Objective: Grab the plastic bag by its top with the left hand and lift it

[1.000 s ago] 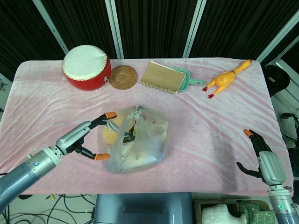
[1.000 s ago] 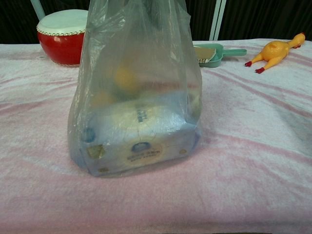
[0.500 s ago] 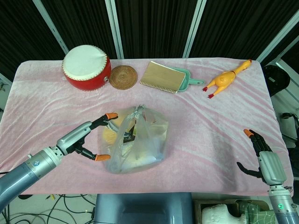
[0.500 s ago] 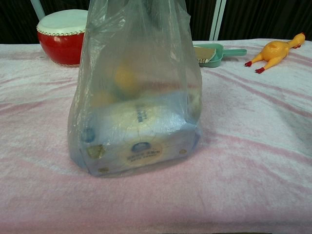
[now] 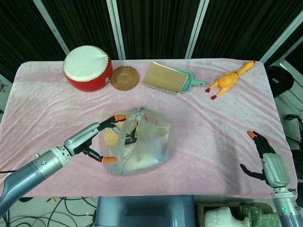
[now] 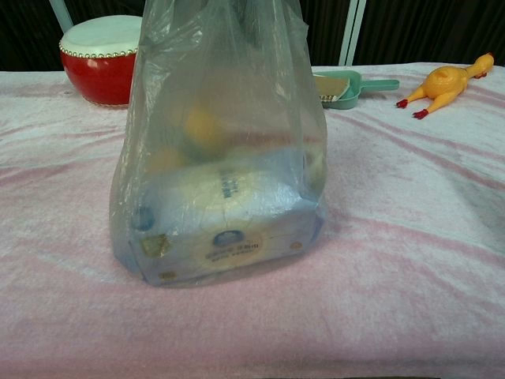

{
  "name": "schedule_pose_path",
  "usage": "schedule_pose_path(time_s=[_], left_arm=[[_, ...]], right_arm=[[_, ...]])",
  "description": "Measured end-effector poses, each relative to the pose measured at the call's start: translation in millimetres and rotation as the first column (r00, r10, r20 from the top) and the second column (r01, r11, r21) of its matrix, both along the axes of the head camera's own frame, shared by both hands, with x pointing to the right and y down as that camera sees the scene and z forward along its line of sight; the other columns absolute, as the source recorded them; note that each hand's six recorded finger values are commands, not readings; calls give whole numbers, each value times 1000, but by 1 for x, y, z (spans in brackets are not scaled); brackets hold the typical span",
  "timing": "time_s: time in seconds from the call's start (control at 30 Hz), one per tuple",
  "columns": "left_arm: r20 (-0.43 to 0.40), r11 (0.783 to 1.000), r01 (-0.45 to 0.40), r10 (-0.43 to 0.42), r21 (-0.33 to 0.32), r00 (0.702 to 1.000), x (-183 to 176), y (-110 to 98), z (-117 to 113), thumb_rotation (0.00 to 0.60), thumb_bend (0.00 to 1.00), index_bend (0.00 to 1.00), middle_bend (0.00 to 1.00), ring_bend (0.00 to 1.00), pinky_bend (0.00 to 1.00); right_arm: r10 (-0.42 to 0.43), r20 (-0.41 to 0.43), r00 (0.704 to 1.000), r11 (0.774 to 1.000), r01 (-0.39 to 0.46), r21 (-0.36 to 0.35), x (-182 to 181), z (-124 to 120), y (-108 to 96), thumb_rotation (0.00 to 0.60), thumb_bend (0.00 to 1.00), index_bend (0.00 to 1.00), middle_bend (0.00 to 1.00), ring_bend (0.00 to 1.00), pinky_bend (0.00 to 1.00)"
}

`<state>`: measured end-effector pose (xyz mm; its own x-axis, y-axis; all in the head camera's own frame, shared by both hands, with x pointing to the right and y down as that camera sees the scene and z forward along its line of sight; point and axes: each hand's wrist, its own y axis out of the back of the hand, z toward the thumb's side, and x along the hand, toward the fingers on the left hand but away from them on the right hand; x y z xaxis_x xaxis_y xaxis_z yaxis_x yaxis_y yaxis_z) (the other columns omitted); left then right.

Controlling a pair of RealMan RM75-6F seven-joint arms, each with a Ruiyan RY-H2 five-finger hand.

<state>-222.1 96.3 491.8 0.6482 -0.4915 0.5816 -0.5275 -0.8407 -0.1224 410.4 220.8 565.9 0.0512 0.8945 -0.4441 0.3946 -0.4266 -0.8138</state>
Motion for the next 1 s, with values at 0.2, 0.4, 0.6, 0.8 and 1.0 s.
schedule_pose_path(time_s=[0.2,0.4,0.6,0.8,1.0], left_arm=[[-28,1000,-11,11,-1,1000,16,-7,1,600,164,0,76,22,102],[-44,1000,-21,21,2,999,32,-14,5,600,164,11,97,35,118],[-48,999,-32,32,4,998,47,-18,13,600,164,31,118,57,143],[-74,1000,-17,17,-2,997,66,-21,21,600,164,54,142,74,159],[-91,1000,-16,16,5,996,83,-20,23,600,164,102,193,120,203]], right_arm=[[2,1,1000,1000,-2,-1,0,0,0,600,198,0,0,0,171],[5,3,1000,1000,-5,0,1,0,-1,600,198,0,0,0,170],[8,5,1000,1000,-8,-3,2,0,-1,600,198,0,0,0,171],[10,6,1000,1000,-10,-4,2,1,-1,600,198,0,0,0,171],[11,7,1000,1000,-11,-5,2,1,-1,600,198,0,0,0,170]])
